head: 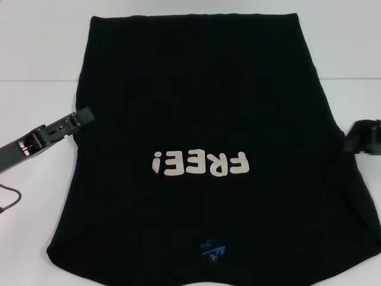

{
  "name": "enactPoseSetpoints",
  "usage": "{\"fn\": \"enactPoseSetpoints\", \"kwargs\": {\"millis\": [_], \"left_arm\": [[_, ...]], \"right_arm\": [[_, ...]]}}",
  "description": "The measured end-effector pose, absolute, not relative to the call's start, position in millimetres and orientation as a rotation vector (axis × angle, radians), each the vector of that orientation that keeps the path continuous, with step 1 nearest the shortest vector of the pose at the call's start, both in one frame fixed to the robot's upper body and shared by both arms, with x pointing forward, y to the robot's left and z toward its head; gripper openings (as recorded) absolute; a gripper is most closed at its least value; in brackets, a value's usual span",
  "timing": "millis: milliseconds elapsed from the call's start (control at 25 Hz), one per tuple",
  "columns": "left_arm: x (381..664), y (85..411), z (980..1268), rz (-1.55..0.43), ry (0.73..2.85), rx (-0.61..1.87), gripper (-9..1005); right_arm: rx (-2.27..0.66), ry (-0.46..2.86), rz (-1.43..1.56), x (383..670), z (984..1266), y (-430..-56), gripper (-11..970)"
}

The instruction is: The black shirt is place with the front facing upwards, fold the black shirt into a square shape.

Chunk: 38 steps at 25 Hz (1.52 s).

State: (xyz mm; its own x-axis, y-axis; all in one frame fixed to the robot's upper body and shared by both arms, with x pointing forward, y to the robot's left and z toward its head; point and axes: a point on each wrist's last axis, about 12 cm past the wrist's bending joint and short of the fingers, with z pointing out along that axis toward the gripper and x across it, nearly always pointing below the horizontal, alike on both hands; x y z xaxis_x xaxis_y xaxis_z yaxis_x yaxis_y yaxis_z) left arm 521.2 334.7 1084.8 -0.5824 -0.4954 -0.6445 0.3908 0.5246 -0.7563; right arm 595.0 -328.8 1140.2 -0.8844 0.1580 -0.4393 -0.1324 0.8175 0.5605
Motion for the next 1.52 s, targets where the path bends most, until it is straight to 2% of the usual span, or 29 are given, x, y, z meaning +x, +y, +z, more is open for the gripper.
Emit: {"fn": "enactPoseSetpoints", "kwargs": {"millis": [400,640,880,1040,1240,1520], "left_arm": [[521,339,1086,-1.19,1.824,-0.105,947],[519,343,1086,-1.184,1.832,-0.114,947],[507,366,1096,-1.221,1.902,-0.157,947],[489,381,1099,-1.226,2.089,-0.205,947],[471,384,1089,-1.244,2.255,-0.283,947],[454,388,1080,-1.186,2.32,-0.285,947]], "right_arm": [[-0.088,2.562,0.911,614,1116,-283,90],[-0.069,2.581,0.926,615,1110,-288,98],[0.062,2.442,1.026,615,1129,-320,231],[0.06,2.393,1.056,617,1143,-331,319],[0.006,2.375,1.051,618,1146,-331,574],[-0.048,2.37,1.047,619,1146,-324,594]]}}
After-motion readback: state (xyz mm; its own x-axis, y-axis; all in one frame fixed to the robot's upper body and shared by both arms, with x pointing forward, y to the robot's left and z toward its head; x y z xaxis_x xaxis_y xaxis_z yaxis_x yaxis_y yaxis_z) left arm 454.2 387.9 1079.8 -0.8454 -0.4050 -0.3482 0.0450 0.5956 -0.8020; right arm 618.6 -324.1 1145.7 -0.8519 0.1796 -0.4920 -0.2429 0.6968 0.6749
